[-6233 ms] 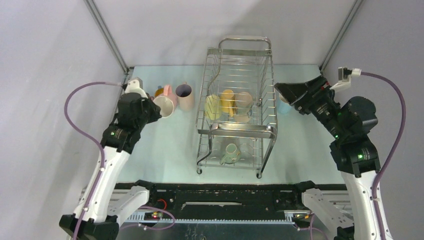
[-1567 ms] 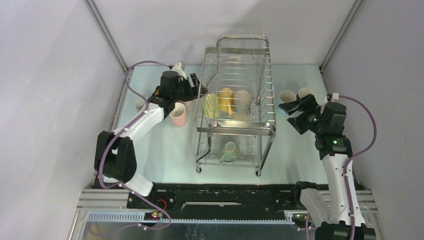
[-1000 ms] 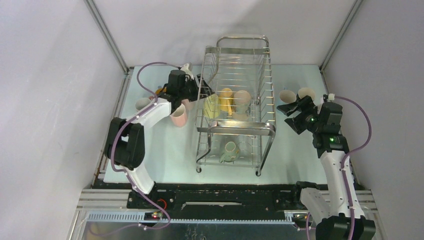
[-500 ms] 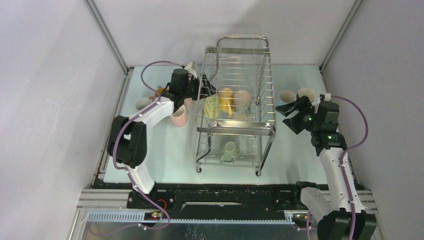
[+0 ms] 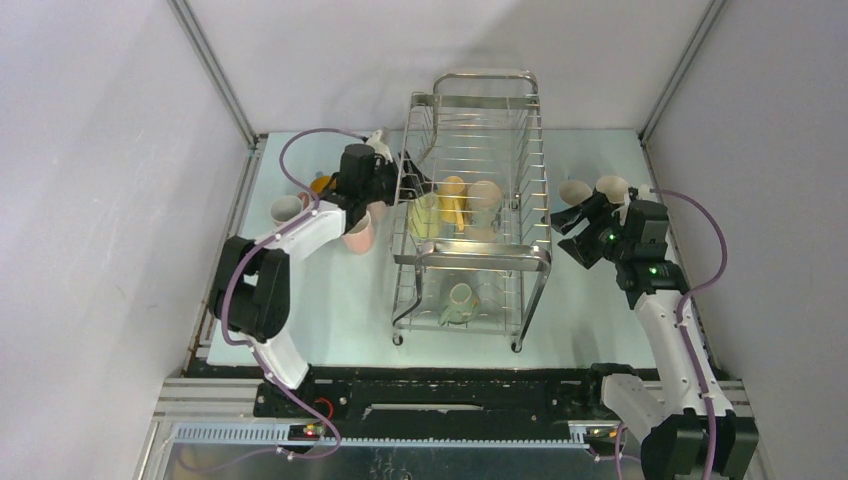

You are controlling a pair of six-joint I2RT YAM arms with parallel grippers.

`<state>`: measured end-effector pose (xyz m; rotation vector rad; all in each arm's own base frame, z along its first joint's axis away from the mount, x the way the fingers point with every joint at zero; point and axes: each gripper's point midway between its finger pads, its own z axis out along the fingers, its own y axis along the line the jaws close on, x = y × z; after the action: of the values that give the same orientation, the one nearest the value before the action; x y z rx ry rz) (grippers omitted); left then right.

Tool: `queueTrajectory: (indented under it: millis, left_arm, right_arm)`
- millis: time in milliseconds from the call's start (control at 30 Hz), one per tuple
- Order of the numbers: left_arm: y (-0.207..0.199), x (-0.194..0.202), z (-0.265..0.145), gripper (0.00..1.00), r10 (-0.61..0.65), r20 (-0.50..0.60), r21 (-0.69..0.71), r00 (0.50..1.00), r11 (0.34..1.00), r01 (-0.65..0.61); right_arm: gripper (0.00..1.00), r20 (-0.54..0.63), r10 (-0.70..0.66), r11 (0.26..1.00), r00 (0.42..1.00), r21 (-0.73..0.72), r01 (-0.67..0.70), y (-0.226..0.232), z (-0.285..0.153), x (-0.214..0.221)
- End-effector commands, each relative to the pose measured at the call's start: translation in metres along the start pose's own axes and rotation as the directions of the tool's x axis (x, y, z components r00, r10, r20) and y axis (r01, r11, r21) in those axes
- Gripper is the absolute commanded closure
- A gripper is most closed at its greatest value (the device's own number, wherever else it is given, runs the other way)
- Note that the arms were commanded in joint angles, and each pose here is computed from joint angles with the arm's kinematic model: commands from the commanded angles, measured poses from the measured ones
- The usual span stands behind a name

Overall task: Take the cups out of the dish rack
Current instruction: Move the cup to the dish rack.

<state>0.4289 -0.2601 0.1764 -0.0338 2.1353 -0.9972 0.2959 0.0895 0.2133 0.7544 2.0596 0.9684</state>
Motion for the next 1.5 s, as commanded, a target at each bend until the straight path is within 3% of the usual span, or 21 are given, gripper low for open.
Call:
queueTrajectory:
  millis: [0, 300, 467, 800, 1167, 1467]
  left_arm:
    - [-0.012, 0.015, -0.013, 0.28, -0.033, -0.023, 0.02, 0.999, 0.999, 0.033]
    - [-0.004, 0.03, -0.017, 0.29, -0.067, -0.036, -0.027, 0.997, 0.997, 0.066]
    - [0.006, 0.031, -0.018, 0.27, -0.023, -0.059, -0.088, 0.998, 0.996, 0.018]
    - [0.02, 0.036, -0.024, 0.38, 0.025, -0.101, -0.156, 0.995, 0.987, -0.041]
    - [-0.002, 0.042, -0.038, 0.65, -0.125, -0.105, -0.11, 0.987, 0.987, 0.114]
    - [-0.013, 0.046, -0.05, 0.7, -0.267, -0.094, -0.113, 0.959, 0.96, 0.256]
  right_arm:
    - [0.15, 0.018, -0.039, 0.999, 0.999, -0.013, 0.039, 0.004, 0.003, -0.002]
    - [0.15, 0.004, -0.042, 0.999, 0.999, -0.011, 0.042, 0.003, 0.007, 0.005]
    - [0.15, -0.001, -0.045, 0.999, 0.999, -0.011, 0.045, 0.003, 0.007, 0.006]
    - [0.15, 0.001, -0.046, 0.999, 0.999, -0.004, 0.046, -0.001, 0.009, 0.007]
    - [0.15, -0.004, -0.037, 0.999, 0.999, -0.005, 0.037, -0.003, 0.012, 0.008]
    - [0.15, -0.021, -0.045, 0.999, 0.999, -0.013, 0.044, -0.001, 0.015, 0.014]
